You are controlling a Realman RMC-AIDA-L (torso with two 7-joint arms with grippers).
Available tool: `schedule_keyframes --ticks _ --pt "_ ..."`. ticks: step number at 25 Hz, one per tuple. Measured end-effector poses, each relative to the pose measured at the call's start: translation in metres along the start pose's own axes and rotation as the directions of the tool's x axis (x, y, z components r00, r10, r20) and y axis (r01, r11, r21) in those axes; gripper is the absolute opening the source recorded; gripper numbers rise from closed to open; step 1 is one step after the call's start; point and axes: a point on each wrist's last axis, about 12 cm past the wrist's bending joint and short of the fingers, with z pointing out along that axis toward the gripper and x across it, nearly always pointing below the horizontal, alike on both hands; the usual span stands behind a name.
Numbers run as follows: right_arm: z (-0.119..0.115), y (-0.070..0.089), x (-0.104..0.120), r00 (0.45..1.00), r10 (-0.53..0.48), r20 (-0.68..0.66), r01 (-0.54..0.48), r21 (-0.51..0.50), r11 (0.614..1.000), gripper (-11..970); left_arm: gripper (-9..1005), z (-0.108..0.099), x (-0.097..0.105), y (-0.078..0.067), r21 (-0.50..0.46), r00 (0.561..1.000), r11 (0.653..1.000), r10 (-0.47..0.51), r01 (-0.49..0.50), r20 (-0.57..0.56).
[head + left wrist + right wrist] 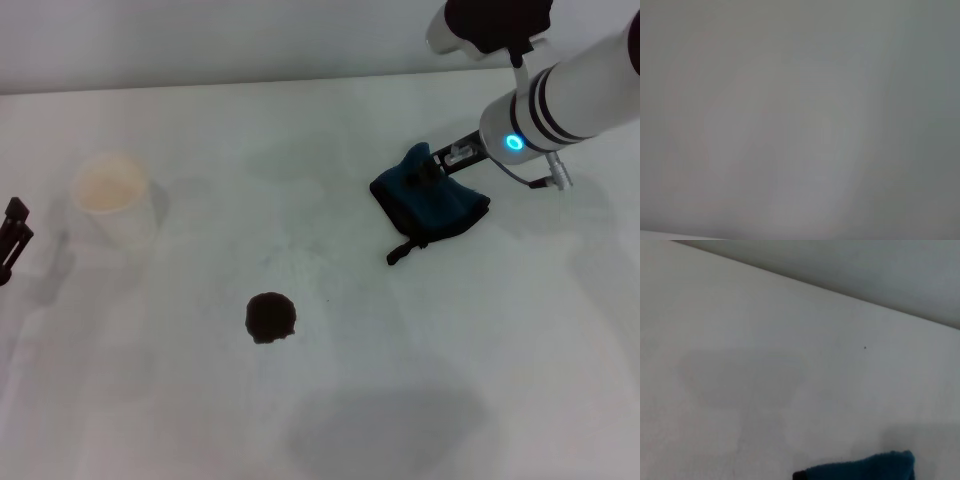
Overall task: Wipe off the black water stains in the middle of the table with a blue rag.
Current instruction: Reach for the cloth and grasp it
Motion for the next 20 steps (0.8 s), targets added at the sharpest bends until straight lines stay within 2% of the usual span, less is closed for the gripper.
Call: schedule_keyframes --ticks 14,20 --pt "0.003 0.002 0.004 1.0 -0.007 -0.021 0.007 -0.004 1.0 630 888 0.009 -0.003 -0.001 0.01 1.0 1.0 0.009 -0.009 -0.002" --pt "0.003 0.002 0.003 1.0 -0.012 -0.019 0.012 -0.004 1.0 399 888 0.012 -0.004 0.0 0.01 1.0 1.0 0.019 -0.019 -0.008"
